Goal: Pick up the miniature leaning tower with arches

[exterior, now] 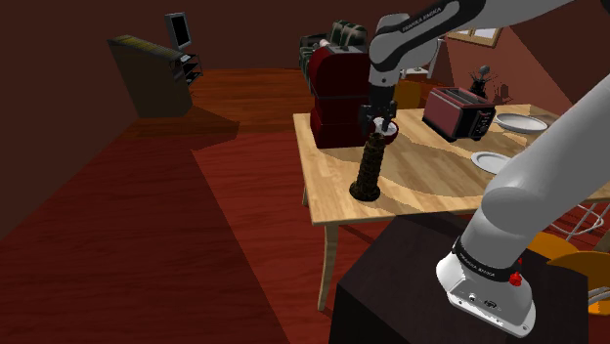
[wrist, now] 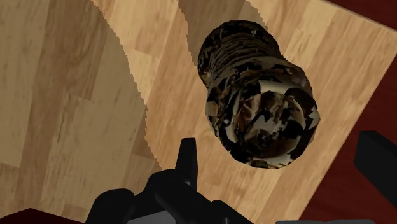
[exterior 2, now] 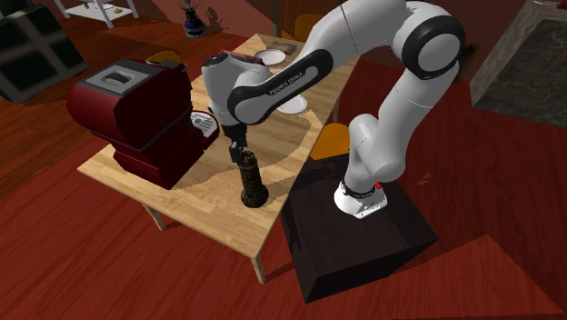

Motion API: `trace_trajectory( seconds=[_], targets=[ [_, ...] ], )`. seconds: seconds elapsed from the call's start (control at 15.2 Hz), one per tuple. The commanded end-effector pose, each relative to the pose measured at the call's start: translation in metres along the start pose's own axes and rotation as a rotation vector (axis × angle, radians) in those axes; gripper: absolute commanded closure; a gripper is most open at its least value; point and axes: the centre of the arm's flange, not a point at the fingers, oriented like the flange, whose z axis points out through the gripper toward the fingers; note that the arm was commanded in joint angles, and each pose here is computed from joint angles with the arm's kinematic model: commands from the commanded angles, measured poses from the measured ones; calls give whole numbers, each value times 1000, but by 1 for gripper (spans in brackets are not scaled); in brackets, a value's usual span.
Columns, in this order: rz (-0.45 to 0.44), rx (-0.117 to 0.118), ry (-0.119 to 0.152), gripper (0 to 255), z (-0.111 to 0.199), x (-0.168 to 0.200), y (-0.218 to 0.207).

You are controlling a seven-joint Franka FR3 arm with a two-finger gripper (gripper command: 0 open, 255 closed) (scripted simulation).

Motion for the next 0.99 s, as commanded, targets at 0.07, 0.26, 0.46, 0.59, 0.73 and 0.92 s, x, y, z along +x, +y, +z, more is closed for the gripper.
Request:
trace_trajectory(
  seconds=[0.07,0.26,0.46,0.59,0.73,0.92],
  targets=[
    [1,0,-1,0,16,2,2],
    [1,0,-1,0,35,3,3],
    [1,0,-1,255,35,3,3],
    [1,0,-1,255,35,3,3],
    [1,0,-1,255,35,3,3],
    [1,0,-1,255,35,2,3]
  ],
)
